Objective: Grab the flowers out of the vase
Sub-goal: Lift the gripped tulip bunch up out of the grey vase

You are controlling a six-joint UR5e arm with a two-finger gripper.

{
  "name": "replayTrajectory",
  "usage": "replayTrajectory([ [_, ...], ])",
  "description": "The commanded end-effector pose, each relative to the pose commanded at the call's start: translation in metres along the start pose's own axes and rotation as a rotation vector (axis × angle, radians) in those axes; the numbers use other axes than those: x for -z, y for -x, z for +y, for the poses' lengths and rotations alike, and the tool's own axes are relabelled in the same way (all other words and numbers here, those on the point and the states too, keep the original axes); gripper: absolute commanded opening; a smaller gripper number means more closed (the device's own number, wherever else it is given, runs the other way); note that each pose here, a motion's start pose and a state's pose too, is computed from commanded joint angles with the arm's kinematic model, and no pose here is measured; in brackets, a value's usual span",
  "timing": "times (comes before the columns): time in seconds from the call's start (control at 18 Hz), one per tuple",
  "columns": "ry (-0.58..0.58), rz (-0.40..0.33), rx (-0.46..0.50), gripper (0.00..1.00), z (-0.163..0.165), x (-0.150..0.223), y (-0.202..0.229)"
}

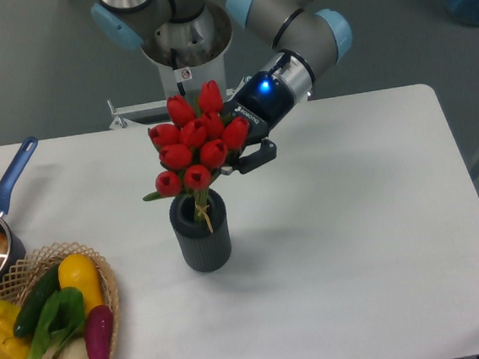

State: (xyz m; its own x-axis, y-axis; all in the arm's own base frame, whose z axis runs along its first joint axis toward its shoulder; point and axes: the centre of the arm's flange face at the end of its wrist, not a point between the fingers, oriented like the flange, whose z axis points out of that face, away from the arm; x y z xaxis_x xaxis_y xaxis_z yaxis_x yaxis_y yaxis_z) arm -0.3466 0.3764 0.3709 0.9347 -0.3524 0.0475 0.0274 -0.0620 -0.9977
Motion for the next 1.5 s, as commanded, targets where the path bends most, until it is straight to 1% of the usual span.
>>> replayTrajectory([
  [0.17, -0.008, -0.009, 0.034, 0.48, -0.008, 0.004, -0.002],
  [0.33, -0.011, -0.01, 0.039, 0.48, -0.013, 0.004, -0.004],
  [0.56, -0.019, -0.011, 0.083, 0.48, -0.025, 0.005, -0.01],
  [0.78, -0.081, -0.023, 0.078, 0.48, -0.036, 0.01, -0.007],
  [1.11, -0.087, -0.049, 0.091, 0.48, -0.056, 0.024, 0.002],
  [1.5, -0.089, -0.084, 0.067, 0.48, -0.068, 0.041, 0.007],
])
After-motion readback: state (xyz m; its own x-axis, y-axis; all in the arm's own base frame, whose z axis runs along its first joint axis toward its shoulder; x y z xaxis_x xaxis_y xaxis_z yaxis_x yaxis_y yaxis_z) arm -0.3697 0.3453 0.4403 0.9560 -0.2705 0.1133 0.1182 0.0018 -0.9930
